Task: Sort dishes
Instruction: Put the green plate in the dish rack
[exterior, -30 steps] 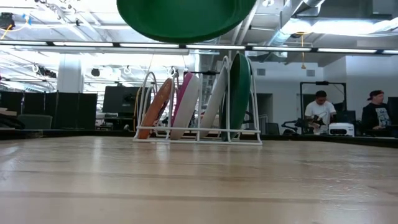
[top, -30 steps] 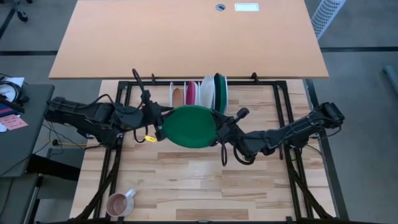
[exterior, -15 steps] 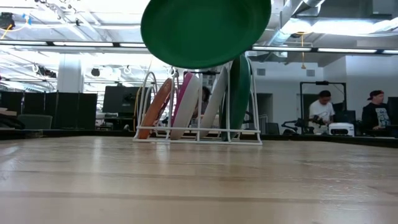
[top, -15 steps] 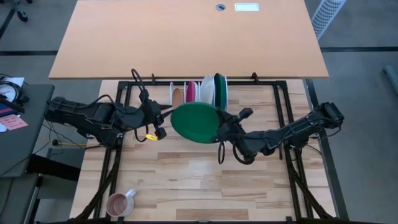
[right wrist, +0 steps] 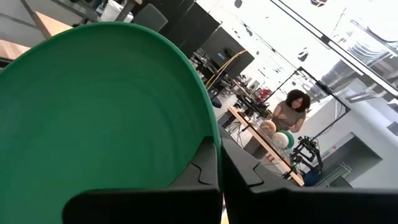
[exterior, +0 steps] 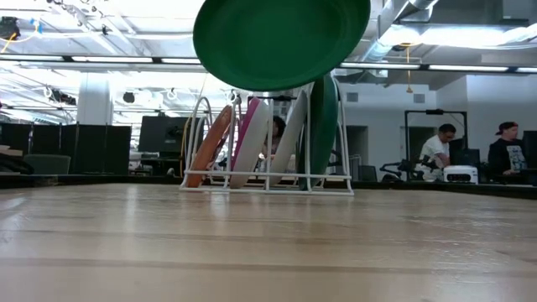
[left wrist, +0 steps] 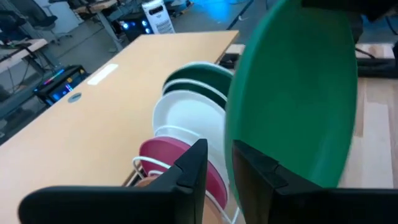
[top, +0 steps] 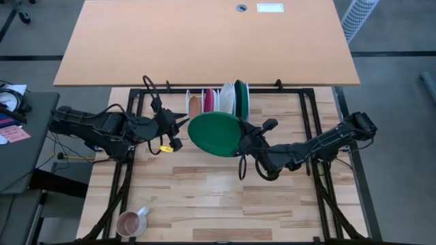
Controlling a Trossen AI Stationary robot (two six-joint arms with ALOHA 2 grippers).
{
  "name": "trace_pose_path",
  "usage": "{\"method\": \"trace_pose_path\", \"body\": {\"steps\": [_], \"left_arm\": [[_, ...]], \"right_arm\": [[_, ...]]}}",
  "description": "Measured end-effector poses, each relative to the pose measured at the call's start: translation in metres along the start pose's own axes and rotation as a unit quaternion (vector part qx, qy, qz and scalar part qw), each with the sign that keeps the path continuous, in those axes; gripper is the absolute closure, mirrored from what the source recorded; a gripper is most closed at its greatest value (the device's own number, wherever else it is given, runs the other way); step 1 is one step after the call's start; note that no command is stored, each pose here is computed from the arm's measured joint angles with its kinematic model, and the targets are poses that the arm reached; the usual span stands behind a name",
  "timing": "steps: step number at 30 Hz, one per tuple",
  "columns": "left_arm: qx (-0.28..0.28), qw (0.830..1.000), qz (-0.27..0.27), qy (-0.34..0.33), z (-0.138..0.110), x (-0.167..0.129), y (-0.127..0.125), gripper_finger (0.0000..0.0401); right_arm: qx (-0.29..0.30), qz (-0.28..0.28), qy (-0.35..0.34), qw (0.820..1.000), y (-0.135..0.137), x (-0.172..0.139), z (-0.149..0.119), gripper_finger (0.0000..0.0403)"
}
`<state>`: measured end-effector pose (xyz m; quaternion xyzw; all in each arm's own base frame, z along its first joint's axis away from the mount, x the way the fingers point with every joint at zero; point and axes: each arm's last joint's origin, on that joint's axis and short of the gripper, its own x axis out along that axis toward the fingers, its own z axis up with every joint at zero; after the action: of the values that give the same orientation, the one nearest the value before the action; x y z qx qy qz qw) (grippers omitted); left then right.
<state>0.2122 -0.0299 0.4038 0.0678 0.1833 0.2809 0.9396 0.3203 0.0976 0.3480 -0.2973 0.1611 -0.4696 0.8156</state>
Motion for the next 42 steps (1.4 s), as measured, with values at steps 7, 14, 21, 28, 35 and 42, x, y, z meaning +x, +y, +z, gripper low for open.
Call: {"method": "trace_pose_path", "body": {"steps": [7, 14, 21, 28, 35, 42], "left_arm": [[0.004, 1.000, -0.002, 0.007, -0.002, 0.000, 0.000, 0.0299], [0.010, 1.000, 0.001, -0.001, 0.000, 0.000, 0.000, 0.0236], [0.054, 0.999, -0.005, 0.001, -0.005, 0.004, -0.003, 0.0206], [0.057, 0.998, 0.007, -0.022, -0.007, 0.014, -0.004, 0.0205], [0.079, 0.996, 0.029, -0.027, -0.016, 0.029, -0.003, 0.0205], [0.079, 0.997, -0.001, -0.024, -0.018, 0.033, -0.001, 0.0247]], "right_arm": [[0.002, -0.002, 0.002, 1.000, 0.000, 0.001, 0.000, 0.0400], [0.001, -0.002, 0.001, 1.000, 0.000, 0.001, 0.000, 0.0400], [0.002, -0.002, 0.001, 1.000, 0.000, 0.001, 0.000, 0.0400], [0.001, -0.002, 0.002, 1.000, 0.000, 0.002, 0.000, 0.0399], [0.001, -0.001, 0.001, 1.000, 0.000, 0.002, 0.000, 0.0399], [0.002, -0.001, 0.001, 1.000, 0.000, 0.002, 0.000, 0.0399]]}}
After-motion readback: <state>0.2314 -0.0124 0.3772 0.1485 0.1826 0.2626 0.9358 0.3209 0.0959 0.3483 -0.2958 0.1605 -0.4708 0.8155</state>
